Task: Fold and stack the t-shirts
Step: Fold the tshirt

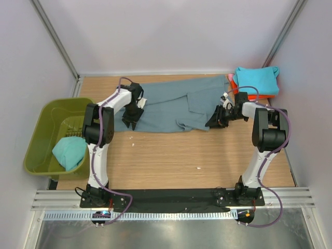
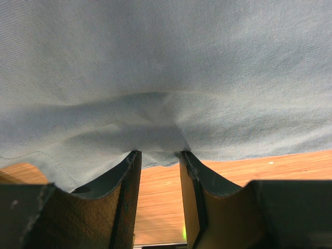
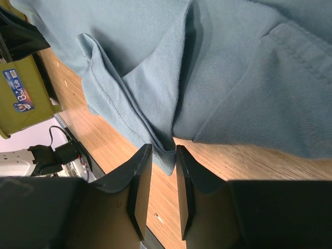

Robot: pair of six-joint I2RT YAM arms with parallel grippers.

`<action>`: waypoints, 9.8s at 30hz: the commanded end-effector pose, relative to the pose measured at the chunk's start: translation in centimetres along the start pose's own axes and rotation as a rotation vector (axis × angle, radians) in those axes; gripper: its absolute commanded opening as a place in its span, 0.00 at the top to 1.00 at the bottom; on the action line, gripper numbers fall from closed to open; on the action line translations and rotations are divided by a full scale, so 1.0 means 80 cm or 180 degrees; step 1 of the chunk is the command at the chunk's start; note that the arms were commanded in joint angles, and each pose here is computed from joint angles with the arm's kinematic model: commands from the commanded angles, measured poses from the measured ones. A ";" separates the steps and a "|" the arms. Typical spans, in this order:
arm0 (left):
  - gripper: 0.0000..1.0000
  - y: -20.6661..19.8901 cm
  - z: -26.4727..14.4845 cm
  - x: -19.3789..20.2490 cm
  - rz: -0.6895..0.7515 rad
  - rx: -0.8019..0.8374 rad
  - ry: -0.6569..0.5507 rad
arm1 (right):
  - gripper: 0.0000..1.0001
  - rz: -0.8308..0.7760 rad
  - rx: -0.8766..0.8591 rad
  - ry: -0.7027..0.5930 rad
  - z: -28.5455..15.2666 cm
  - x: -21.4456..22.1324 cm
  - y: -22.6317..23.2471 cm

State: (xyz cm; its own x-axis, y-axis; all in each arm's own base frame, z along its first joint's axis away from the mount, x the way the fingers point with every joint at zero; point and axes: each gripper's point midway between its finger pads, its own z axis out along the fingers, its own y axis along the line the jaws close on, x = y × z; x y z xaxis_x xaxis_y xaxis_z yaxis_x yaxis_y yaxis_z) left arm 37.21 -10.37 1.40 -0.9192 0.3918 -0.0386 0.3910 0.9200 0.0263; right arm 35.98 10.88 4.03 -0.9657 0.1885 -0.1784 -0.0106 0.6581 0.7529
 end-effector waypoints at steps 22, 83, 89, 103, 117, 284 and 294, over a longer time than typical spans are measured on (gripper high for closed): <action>0.63 -0.005 0.020 -0.007 0.0061 0.0019 -0.0077 | 0.99 -0.0611 0.0285 -0.0252 -0.059 -0.031 0.040; 0.76 0.097 -0.005 0.094 0.0439 -0.0296 0.0124 | 0.99 -0.1238 0.0477 -0.0634 -0.109 -0.035 0.078; 0.71 0.086 -0.004 0.104 0.0321 -0.0152 0.0167 | 0.99 -0.1252 0.0510 -0.0618 -0.108 -0.038 0.075; 0.66 0.068 -0.011 0.114 0.0107 0.0257 0.0242 | 0.99 -0.1272 0.0535 -0.0618 -0.109 -0.039 0.073; 1.00 0.064 -0.035 0.109 0.0044 0.0278 0.0098 | 0.99 -0.1423 0.0639 -0.0761 -0.127 -0.053 0.083; 0.40 0.115 -0.011 -0.095 -0.0379 -0.0421 -0.0222 | 0.39 -0.1036 0.0749 -0.0934 -0.026 -0.200 0.039; 0.41 0.090 -0.024 -0.059 -0.0342 -0.0278 -0.0029 | 0.39 -0.0854 0.1089 -0.0590 0.005 -0.173 -0.012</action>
State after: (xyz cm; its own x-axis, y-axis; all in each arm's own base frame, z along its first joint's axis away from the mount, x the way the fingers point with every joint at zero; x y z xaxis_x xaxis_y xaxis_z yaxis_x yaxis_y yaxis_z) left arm 46.01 -5.39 2.27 -0.9516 0.2972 -0.0782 0.2856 0.9492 0.1322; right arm 49.32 9.26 4.56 -0.8870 0.0855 -0.4538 -0.1513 0.8747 0.4605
